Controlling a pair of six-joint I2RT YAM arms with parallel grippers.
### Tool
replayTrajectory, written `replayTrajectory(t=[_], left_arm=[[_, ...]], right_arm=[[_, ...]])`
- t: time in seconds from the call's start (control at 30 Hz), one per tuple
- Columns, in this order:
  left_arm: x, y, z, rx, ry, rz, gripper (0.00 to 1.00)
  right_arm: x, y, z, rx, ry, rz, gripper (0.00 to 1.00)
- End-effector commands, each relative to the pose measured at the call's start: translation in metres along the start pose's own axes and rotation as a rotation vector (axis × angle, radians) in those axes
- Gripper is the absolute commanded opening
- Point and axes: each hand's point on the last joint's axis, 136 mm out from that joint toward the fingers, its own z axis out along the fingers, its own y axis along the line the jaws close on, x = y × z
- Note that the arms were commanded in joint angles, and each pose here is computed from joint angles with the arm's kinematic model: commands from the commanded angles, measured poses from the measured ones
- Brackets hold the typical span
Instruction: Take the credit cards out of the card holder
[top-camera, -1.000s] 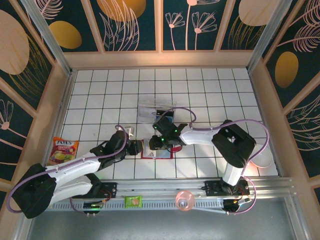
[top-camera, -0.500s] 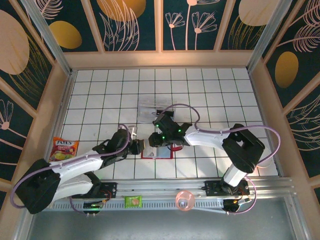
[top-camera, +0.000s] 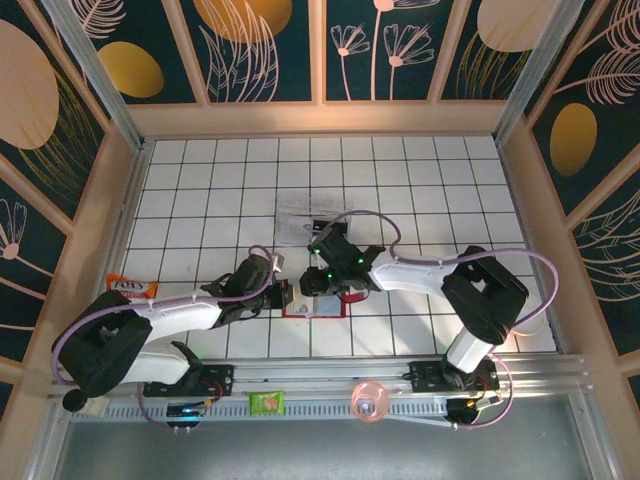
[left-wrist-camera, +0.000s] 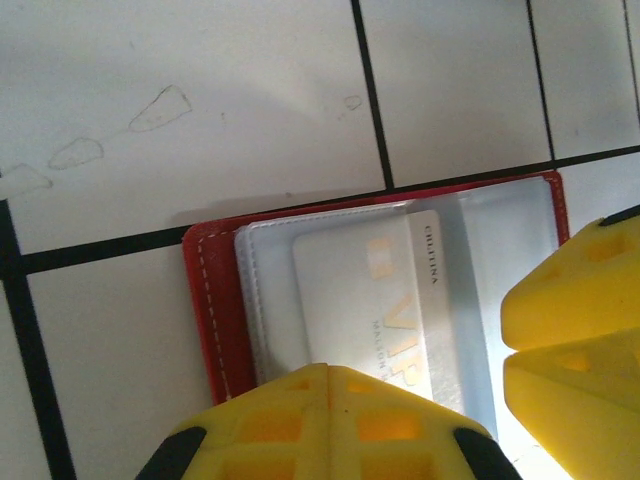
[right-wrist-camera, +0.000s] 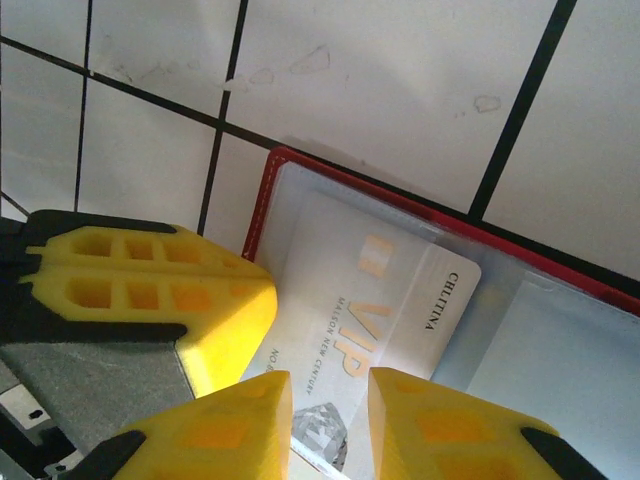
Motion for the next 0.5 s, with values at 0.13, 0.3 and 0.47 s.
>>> replayTrajectory(t=[0.13, 0.3, 0.47], left_arm=[[0.014, 0.014, 0.002, -0.043, 0.055, -0.022, 0.0], [0.019, 0.015, 0.003, -0.042, 0.074, -0.026, 0.0], [0.023, 0.013, 0.005, -0.026, 0.092, -0.034, 0.0]], right_arm=[[0.014, -0.022, 0.01, 0.043, 0.055, 0.068, 0.27], [0.019, -0.031, 0.014, 0.052, 0.071, 0.096, 0.27], [0.02, -0.032, 0.017, 0.03, 0.085, 0.112, 0.27]])
